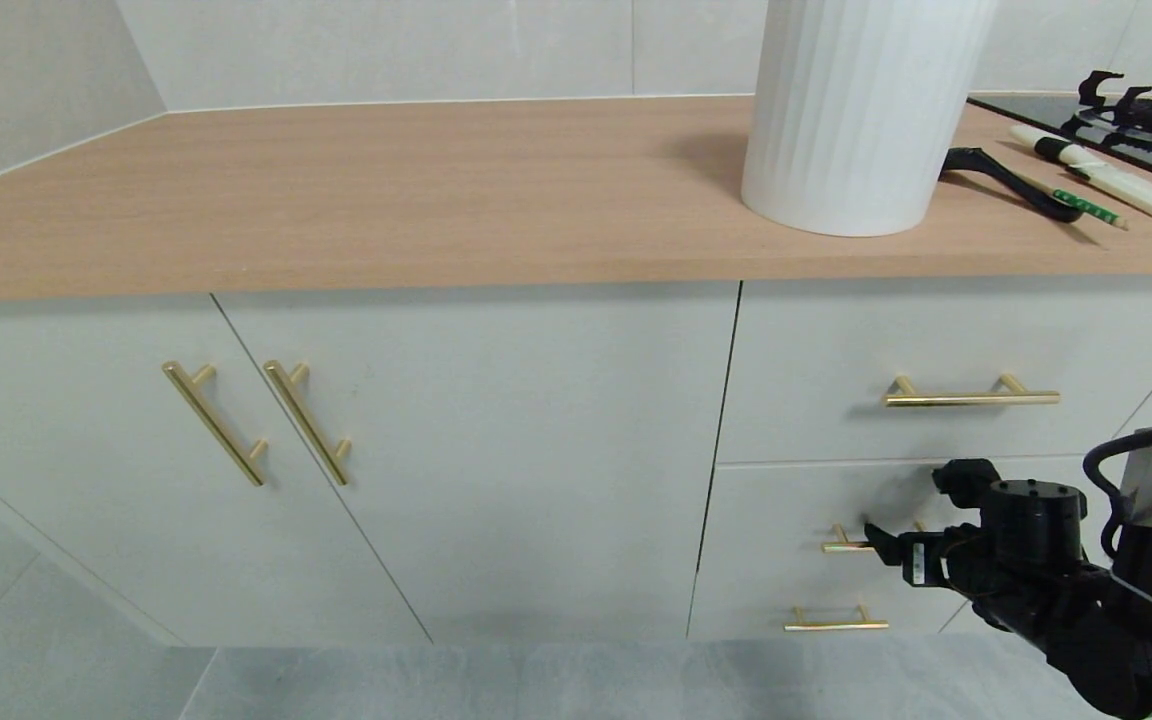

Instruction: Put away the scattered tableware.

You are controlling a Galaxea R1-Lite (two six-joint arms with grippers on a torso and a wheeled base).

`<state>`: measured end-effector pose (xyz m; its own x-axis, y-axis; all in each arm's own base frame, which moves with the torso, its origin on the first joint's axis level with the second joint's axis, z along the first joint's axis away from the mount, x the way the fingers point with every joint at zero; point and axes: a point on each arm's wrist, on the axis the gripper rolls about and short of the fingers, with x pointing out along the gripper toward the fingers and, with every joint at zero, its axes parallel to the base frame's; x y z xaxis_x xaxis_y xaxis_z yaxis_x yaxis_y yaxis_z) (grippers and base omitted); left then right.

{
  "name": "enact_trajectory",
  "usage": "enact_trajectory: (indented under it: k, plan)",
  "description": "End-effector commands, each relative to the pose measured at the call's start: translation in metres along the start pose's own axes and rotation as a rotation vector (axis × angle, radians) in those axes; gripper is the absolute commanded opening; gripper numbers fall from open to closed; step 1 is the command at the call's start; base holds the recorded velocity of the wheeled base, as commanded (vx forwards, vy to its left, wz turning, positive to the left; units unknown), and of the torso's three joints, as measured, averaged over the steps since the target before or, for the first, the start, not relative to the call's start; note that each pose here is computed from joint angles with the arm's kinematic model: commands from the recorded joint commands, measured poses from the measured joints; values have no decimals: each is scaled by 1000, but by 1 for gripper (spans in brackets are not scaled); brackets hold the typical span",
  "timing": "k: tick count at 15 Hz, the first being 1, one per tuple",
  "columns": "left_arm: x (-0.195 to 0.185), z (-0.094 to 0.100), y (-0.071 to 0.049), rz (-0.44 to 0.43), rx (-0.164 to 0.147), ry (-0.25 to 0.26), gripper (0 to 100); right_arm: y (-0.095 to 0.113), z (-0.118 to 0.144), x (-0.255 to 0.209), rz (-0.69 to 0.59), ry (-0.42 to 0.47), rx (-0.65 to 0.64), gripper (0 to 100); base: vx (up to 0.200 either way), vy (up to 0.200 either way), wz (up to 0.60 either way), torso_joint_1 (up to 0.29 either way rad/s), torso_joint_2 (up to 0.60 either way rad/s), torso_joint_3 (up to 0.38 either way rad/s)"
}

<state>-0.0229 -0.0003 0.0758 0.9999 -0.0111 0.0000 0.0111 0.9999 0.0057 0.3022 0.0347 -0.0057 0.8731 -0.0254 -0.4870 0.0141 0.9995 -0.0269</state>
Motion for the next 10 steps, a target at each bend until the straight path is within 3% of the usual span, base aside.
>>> enact_trajectory:
  k: [1,6,10]
  plan:
    - [0,0,0,0,0,2,100,0,-2,0,0,14,-5,100,0,0,0,0,0,0]
    - [0,0,0,0,0,2,100,-1,-3,-4,-1,34,-20,100,0,0,0,0,0,0]
    - [0,0,0,0,0,0,100,-2,26,-53,42,95,-62,100,0,0,0,0,0,0]
